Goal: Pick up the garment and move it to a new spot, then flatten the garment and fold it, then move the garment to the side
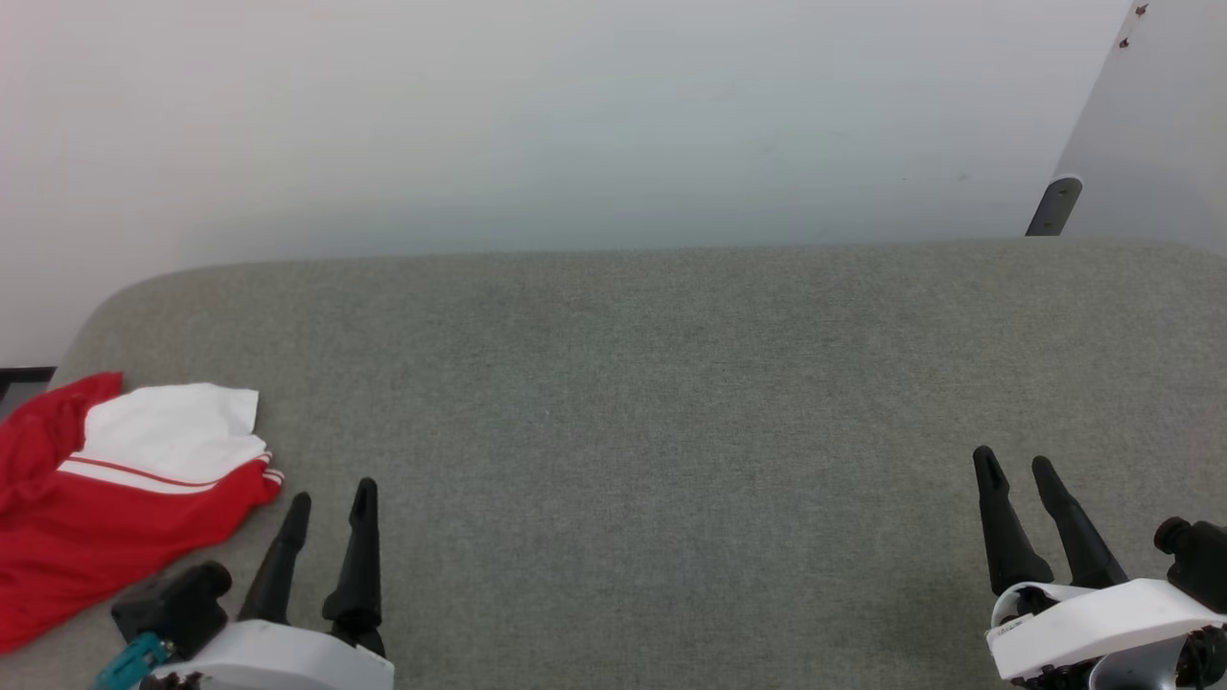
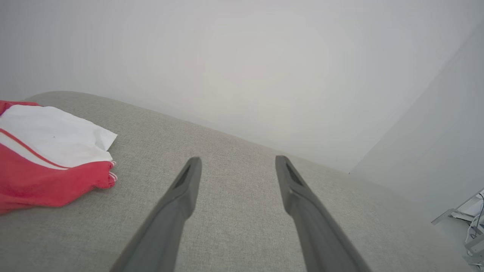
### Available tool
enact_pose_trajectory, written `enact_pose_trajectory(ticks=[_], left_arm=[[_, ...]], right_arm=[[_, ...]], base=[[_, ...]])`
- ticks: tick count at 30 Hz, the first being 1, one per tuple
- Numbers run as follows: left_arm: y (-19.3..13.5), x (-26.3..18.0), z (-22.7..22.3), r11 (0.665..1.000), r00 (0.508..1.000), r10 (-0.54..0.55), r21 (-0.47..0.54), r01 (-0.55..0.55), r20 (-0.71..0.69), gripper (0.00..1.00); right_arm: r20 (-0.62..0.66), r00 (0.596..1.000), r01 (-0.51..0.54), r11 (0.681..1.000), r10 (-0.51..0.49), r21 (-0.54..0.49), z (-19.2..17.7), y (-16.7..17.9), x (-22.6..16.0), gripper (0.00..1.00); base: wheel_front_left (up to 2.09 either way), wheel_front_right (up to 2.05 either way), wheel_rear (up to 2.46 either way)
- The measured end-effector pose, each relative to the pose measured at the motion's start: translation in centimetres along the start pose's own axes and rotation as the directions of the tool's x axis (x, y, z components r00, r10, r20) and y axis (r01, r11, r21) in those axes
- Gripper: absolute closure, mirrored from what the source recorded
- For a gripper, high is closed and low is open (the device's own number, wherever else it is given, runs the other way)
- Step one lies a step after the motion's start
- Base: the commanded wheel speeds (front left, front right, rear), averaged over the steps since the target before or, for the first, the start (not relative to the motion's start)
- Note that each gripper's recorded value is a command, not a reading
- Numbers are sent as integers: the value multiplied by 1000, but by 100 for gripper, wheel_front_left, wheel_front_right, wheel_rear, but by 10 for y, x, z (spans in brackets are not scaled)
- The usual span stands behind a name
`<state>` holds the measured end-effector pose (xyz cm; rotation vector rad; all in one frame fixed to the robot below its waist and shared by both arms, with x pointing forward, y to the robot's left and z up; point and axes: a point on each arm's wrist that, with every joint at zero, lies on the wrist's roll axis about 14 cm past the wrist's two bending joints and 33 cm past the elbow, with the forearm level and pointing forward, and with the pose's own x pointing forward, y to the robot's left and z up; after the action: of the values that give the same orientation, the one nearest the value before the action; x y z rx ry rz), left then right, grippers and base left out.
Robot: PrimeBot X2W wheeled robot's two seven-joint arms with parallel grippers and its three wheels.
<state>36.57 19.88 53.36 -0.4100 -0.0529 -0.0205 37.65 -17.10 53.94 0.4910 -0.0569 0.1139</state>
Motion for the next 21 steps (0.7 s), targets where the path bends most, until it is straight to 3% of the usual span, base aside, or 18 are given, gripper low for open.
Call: enact_pose_trajectory(ticks=[21], left_arm=[[-12,-4,14,982,995,-69,180,56,67,0]], right_arm=[[40,999,-9,979,17,-204,14,5,-1,0]], base=[[0,0,0]])
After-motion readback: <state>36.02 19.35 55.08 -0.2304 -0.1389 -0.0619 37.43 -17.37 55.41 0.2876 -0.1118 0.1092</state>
